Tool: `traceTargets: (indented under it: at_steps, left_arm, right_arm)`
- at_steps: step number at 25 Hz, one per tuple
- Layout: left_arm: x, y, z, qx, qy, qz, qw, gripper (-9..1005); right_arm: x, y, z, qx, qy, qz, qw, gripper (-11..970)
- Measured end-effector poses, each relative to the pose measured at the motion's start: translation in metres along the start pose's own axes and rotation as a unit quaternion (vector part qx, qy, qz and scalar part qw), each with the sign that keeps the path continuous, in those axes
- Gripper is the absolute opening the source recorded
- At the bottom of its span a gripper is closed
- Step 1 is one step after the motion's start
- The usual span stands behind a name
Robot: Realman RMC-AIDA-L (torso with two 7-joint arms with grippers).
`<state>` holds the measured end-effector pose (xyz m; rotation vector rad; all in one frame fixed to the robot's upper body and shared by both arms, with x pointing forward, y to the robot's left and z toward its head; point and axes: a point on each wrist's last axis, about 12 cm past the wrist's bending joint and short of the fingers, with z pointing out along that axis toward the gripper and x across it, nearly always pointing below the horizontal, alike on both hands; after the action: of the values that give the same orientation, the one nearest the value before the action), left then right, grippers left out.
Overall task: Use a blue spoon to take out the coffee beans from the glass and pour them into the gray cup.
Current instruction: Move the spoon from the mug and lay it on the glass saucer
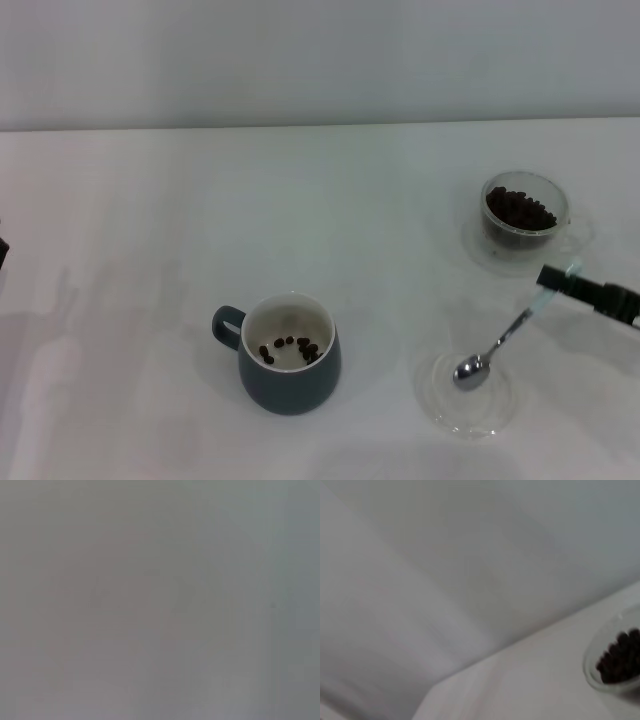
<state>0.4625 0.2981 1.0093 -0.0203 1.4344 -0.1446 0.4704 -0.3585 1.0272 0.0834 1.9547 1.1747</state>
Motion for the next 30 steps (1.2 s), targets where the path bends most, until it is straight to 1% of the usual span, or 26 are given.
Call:
traceTargets:
  at_steps: [7,13,18,21,27,30]
  left_arm:
    - [-0.001,-0.001,0.004,0.005,-0.003,0.001,1.0,785]
    - [-0.002,-0.002,0.006,0.007,-0.005,0.001,1.0,786]
    - [-0.002,-0.002,0.008,0.008,-0.006,0.001,1.0,785]
    - [-0.002,-0.002,0.008,0.008,-0.006,0.001,1.0,785]
    - [-0.002,-0.002,0.007,0.008,-0.006,0.001,1.0,786]
    - [-0.002,-0.002,0.008,0.008,-0.006,0.001,1.0,786]
  right_arm:
    - [0.014,-0.003,-0.004,0.017,0.01,0.014,1.0,146]
    - [0.025,0.0,0.005,0.01,0.028,0.019,0.999,160]
    - [0.027,-0.002,0.013,0.023,0.035,0.018,0.999,174]
    - [0.025,-0.004,0.014,0.033,0.032,0.014,0.999,183]
    - [0.011,-0.011,0.009,0.054,0.014,0.006,0.998,298]
    - [0.003,-0.014,0.004,0.065,0.005,0.001,0.998,301]
